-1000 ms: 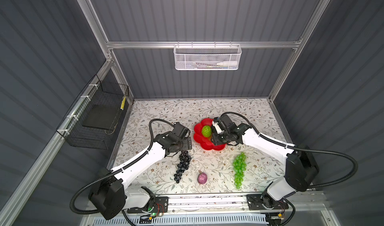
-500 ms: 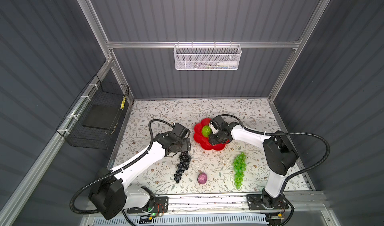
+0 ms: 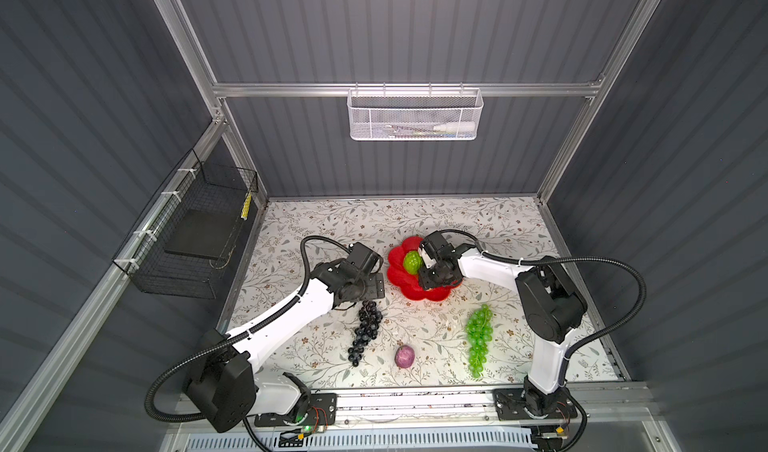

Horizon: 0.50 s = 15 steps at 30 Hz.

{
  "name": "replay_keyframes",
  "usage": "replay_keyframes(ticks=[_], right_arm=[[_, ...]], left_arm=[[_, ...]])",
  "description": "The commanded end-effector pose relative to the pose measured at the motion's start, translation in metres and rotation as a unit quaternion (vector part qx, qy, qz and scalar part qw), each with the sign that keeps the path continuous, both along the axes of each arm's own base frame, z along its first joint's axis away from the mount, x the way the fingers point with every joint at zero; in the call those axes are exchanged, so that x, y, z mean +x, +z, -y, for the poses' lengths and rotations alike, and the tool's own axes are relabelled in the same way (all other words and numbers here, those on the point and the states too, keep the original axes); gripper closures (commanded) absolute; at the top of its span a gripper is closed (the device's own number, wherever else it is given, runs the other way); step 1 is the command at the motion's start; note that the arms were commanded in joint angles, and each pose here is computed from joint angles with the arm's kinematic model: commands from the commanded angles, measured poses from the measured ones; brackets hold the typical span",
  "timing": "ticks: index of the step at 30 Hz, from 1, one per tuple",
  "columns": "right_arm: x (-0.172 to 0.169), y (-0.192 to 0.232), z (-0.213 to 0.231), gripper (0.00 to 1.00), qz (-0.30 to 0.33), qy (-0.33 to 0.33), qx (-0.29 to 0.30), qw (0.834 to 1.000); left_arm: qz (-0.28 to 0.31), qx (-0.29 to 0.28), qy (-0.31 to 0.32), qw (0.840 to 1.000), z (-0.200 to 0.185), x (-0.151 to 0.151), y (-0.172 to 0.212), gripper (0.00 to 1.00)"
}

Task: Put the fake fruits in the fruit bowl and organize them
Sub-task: 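Carry the lemon with the right gripper and lower it into the bowl, then grasp the purple fruit with the left gripper while the right gripper releases the lemon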

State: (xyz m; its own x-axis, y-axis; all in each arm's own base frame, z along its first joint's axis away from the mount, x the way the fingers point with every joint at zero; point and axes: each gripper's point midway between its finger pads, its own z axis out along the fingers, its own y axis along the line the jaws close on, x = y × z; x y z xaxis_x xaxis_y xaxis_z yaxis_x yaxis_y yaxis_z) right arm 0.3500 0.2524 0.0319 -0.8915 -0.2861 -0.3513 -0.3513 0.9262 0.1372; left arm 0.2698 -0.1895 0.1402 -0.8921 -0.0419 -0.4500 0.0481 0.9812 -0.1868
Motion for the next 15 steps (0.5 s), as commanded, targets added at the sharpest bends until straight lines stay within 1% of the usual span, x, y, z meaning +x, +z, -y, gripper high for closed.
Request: replay_keyframes(ticks=[1,4,7,9,15], right_arm=[[0.006,0.002,0.001,0.45,0.008,0.000,-0.006,1.000],[0.005,0.003,0.001,0.36,0.008,0.000,-0.006,1.000],[0.005,0.009,0.003,0.29,0.016,-0.002,-0.004,1.000],[0.005,0.018,0.003,0.24,0.024,-0.001,0.000,1.000],[0.003,0.059,0.007,0.19,0.058,0.001,0.005,0.998]], left_arm=[[-0.004,-0.006,-0.020,1.000,0.006,-0.001,0.013,0.10],[-0.016,-0.006,-0.031,0.999,0.007,-0.006,0.013,0.08],[-0.032,-0.007,-0.041,0.999,0.007,-0.014,0.010,0.05],[-0.048,-0.012,-0.052,0.997,0.009,-0.021,0.009,0.05],[-0.093,-0.045,-0.097,0.990,0.025,-0.046,0.010,0.06]])
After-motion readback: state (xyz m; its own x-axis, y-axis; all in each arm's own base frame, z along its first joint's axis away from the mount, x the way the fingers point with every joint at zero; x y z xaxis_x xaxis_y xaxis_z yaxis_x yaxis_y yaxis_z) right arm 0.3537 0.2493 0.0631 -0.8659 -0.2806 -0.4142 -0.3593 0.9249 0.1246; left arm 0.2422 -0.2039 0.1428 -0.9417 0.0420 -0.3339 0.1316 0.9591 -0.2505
